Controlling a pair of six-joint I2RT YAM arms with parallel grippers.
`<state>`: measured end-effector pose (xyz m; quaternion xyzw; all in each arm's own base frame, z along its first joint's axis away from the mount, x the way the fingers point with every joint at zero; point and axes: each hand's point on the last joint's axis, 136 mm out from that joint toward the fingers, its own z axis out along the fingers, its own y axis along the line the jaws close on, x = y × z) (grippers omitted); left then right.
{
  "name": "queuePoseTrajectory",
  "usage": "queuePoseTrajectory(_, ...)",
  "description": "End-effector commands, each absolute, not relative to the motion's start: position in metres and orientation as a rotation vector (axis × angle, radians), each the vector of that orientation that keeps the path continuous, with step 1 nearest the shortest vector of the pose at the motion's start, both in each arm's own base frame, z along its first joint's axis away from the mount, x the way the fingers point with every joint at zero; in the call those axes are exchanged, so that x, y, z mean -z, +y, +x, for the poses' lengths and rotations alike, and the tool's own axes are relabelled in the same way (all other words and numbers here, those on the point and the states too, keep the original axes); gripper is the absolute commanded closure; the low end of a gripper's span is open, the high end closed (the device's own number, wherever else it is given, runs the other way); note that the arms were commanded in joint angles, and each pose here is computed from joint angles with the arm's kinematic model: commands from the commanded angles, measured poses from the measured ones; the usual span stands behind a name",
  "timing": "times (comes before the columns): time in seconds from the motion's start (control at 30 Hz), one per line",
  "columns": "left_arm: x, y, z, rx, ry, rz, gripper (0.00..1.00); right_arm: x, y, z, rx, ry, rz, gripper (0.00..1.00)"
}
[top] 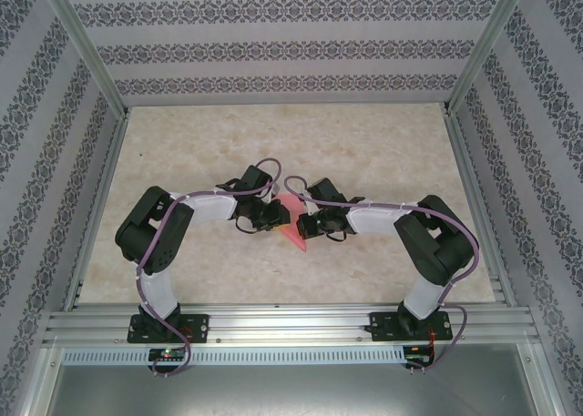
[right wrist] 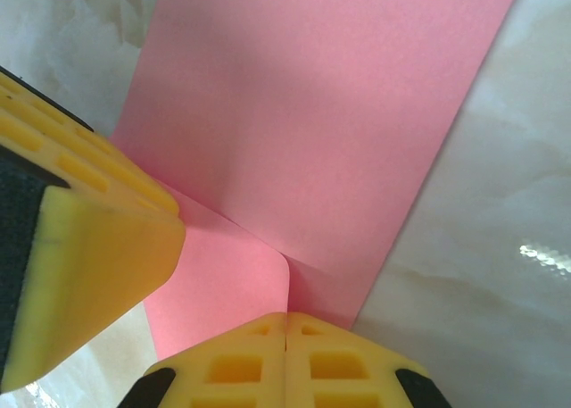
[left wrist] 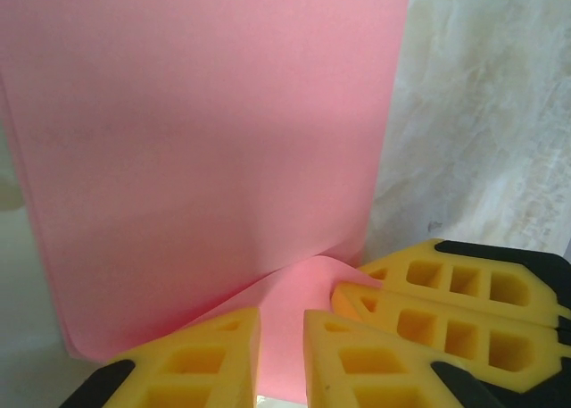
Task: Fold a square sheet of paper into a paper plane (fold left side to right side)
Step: Third fold the triangle at the center of the table.
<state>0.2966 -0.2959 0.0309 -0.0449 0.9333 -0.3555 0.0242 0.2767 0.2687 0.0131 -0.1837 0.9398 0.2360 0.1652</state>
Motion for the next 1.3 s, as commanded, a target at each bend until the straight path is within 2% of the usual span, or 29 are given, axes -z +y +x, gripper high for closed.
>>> queuePoseTrajectory(0.0, -0.016, -0.290, 0.287, 1.035, 2.933, -0.118, 0.79, 0.016, 0.251, 0.263, -0.554, 2.785, -0.547, 0.99)
queuePoseTrajectory(0.43, 0.008, -0.276, 0.275, 0.945, 2.992, -0.148, 0.80, -0.004, 0.261, 0.270, -0.627, 2.734, -0.531, 0.96)
queuePoseTrajectory(0.77, 0.020, -0.268, 0.270, 0.882, 3.023, -0.163, 0.81, -0.072, 0.259, 0.289, -0.680, 2.611, -0.454, 0.73)
queuePoseTrajectory(0.87, 0.020, -0.268, 0.271, 0.880, 3.019, -0.165, 0.81, -0.089, 0.250, 0.283, -0.683, 2.590, -0.441, 0.70)
queuePoseTrajectory(1.0, 0.018, -0.269, 0.272, 0.881, 3.014, -0.159, 0.81, -0.102, 0.259, 0.260, -0.876, 2.592, -0.414, 0.70)
queuePoseTrajectory(1.13, 0.017, -0.269, 0.273, 0.879, 3.011, -0.159, 0.81, -0.098, 0.286, 0.237, -1.143, 2.623, -0.321, 0.71)
queuePoseTrajectory(1.27, 0.017, -0.270, 0.273, 0.877, 3.011, -0.154, 0.81, -0.084, 0.300, 0.228, -1.185, 2.676, -0.311, 0.72)
